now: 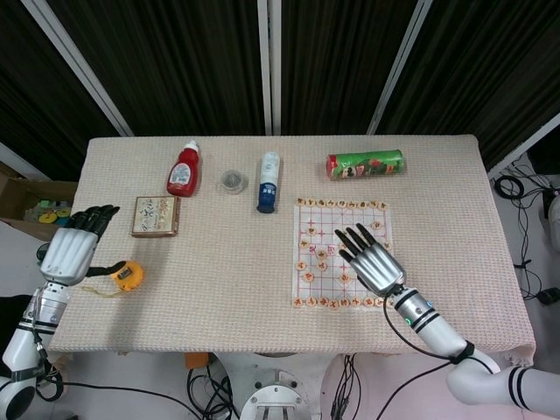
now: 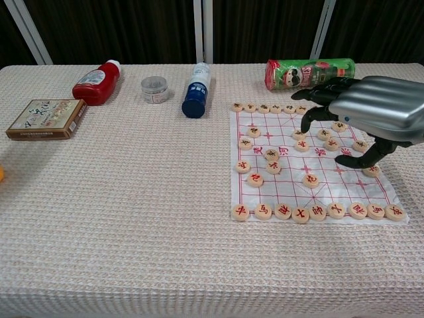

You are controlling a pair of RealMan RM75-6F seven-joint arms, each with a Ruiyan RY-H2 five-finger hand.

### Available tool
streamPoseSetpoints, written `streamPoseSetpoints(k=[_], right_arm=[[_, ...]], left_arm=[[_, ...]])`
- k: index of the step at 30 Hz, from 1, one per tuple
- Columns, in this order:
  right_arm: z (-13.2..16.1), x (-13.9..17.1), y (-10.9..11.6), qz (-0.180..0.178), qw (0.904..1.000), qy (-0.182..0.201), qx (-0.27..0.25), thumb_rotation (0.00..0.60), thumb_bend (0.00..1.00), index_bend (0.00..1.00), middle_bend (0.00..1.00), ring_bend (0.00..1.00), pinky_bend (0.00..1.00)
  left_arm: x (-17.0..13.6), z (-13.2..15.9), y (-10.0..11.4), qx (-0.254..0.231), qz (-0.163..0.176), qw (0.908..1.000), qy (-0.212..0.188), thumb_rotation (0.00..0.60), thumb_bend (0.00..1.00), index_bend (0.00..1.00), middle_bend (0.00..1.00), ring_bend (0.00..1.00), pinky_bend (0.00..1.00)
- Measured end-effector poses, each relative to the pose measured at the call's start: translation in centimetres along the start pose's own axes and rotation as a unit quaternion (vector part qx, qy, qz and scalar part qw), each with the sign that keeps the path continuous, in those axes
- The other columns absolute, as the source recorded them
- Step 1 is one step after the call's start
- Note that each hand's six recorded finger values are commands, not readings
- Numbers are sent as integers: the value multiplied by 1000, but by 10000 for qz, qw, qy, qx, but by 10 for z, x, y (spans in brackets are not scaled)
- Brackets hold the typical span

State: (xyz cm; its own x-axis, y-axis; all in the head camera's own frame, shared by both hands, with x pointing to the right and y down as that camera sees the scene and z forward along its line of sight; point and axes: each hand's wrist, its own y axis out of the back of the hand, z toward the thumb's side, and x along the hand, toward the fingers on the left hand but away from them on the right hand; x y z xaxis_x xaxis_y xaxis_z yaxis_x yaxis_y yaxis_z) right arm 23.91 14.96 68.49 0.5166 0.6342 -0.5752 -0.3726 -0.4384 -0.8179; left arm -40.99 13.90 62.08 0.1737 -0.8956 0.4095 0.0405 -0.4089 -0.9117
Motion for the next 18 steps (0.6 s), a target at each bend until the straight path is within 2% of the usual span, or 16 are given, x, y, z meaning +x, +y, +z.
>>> streamPoseSetpoints(k=[5, 18], right_arm=[[20, -19, -4, -37, 9999, 163, 40, 600, 284, 307, 9, 0, 0], [40, -54, -17, -50, 9996, 259, -135, 600, 284, 359, 20, 0, 0]], left_arm=[[-2, -3, -5, -83, -31, 10000, 19, 438, 128, 109, 125, 117, 208], [-8, -16, -7, -130, -46, 9998, 132, 448, 128, 109, 125, 118, 208]])
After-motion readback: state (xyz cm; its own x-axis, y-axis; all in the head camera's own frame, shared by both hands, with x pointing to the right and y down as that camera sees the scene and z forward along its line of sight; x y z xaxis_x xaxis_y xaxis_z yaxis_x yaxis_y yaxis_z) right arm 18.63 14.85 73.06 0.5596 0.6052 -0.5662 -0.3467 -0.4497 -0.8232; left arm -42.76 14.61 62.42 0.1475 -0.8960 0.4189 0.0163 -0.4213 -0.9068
